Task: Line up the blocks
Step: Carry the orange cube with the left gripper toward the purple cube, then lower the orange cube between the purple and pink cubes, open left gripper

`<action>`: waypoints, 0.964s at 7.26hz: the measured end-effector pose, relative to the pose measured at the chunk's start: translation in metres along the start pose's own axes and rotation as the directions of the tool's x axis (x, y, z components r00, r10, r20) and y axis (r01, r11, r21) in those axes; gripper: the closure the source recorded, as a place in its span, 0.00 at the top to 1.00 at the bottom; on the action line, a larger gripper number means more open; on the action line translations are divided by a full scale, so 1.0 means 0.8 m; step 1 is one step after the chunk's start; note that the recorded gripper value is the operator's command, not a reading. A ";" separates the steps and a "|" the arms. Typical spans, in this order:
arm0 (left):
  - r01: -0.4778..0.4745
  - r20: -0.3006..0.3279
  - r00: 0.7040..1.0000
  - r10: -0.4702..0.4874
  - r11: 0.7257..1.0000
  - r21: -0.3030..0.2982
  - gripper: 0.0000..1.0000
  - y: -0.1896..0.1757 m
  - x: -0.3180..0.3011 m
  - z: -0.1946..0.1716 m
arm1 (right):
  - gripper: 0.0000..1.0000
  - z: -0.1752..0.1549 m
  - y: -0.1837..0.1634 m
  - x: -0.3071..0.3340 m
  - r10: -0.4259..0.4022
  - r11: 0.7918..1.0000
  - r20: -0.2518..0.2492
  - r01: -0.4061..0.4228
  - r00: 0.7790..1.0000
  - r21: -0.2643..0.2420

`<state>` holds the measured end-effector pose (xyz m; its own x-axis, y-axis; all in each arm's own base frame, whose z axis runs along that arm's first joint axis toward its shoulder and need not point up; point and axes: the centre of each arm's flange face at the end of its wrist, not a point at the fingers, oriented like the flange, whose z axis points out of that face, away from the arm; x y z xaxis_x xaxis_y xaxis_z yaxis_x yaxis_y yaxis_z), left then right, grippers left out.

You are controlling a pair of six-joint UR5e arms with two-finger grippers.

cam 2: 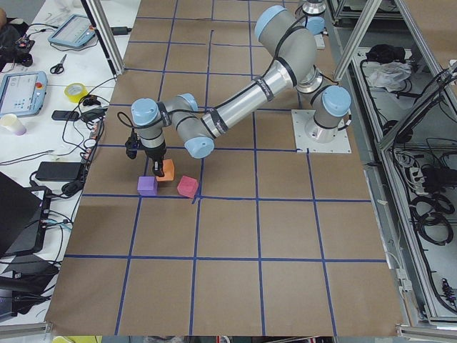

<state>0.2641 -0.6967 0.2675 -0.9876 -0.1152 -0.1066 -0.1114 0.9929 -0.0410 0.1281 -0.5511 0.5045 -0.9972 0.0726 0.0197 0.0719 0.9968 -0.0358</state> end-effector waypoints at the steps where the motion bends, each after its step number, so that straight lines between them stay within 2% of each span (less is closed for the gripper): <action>1: -0.003 -0.004 1.000 0.003 1.000 -0.011 0.00 -0.002 -0.004 0.007 | 1.00 0.000 0.000 0.000 0.000 1.000 0.000 0.000 1.000 0.000; 5: -0.094 -0.014 0.996 0.094 0.995 -0.029 0.00 -0.007 -0.010 0.028 | 1.00 0.001 0.000 0.000 0.000 1.000 0.000 0.000 1.000 -0.001; 7: -0.099 -0.010 0.995 0.099 0.994 -0.034 0.00 -0.009 -0.012 0.038 | 1.00 0.001 0.000 0.000 0.000 1.000 0.000 0.000 1.000 -0.001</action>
<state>0.2780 -0.7033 0.2388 -0.9949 -0.0159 -0.0998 -0.0163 0.9999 0.0033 0.1281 -0.5510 0.5038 -0.9972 0.0727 0.0198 0.0720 0.9968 -0.0343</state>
